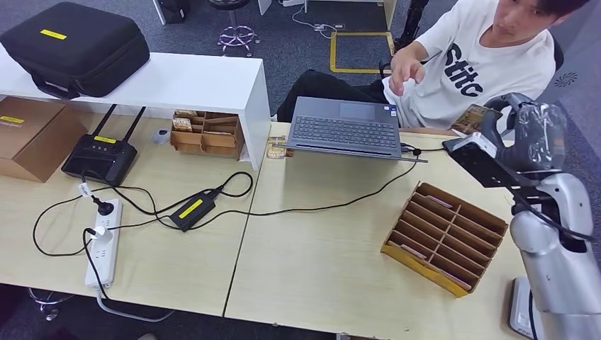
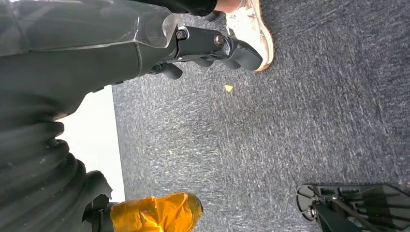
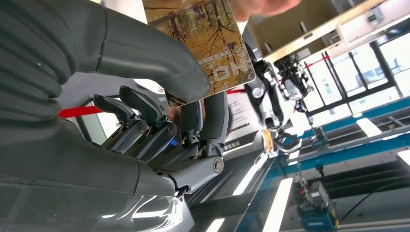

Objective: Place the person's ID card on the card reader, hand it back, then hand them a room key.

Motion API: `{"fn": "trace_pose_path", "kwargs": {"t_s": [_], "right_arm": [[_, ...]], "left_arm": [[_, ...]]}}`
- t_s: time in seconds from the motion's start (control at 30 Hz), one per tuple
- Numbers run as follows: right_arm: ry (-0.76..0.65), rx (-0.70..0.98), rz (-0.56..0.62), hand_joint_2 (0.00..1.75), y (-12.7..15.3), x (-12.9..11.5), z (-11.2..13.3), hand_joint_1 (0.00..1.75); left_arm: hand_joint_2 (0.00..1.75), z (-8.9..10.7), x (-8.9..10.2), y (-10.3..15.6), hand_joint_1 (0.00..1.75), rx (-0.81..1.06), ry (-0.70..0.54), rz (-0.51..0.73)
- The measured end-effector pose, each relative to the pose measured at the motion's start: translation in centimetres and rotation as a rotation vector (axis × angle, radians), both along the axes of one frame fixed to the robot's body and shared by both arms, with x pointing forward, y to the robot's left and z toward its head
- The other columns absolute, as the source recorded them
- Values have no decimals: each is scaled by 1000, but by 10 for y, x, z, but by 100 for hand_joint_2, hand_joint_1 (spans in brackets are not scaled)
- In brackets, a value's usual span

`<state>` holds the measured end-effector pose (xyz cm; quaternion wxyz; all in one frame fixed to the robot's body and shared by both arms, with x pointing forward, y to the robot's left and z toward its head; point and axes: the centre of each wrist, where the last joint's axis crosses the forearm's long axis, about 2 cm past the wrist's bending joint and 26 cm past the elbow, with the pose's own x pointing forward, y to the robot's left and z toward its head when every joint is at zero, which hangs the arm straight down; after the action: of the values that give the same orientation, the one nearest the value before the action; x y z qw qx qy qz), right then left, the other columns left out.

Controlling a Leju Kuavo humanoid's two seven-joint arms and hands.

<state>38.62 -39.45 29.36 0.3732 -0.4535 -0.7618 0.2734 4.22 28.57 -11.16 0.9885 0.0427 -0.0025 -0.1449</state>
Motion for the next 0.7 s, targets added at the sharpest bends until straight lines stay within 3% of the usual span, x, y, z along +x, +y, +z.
{"fn": "trace_pose_path", "kwargs": {"t_s": [0.2,0.37,0.4,0.47,0.53,0.6,0.7], "right_arm": [[86,-50,25,175,56,55,31,175],[154,-86,46,175,99,81,40,175],[166,-89,51,175,105,84,40,162],[188,-99,59,175,115,88,39,101],[210,-115,66,175,123,91,35,28],[229,-132,74,175,129,92,31,2],[256,-150,85,175,133,93,25,0]], "left_arm": [[175,0,4,0,0,-1,1,-47],[175,1,5,-1,0,-2,2,-73],[175,1,5,-1,0,-2,2,-77],[175,1,6,-1,0,-2,2,-85],[175,1,6,-1,0,-1,2,-88],[175,1,6,-1,0,-1,2,-88],[175,1,5,-1,0,-1,2,-88]]}}
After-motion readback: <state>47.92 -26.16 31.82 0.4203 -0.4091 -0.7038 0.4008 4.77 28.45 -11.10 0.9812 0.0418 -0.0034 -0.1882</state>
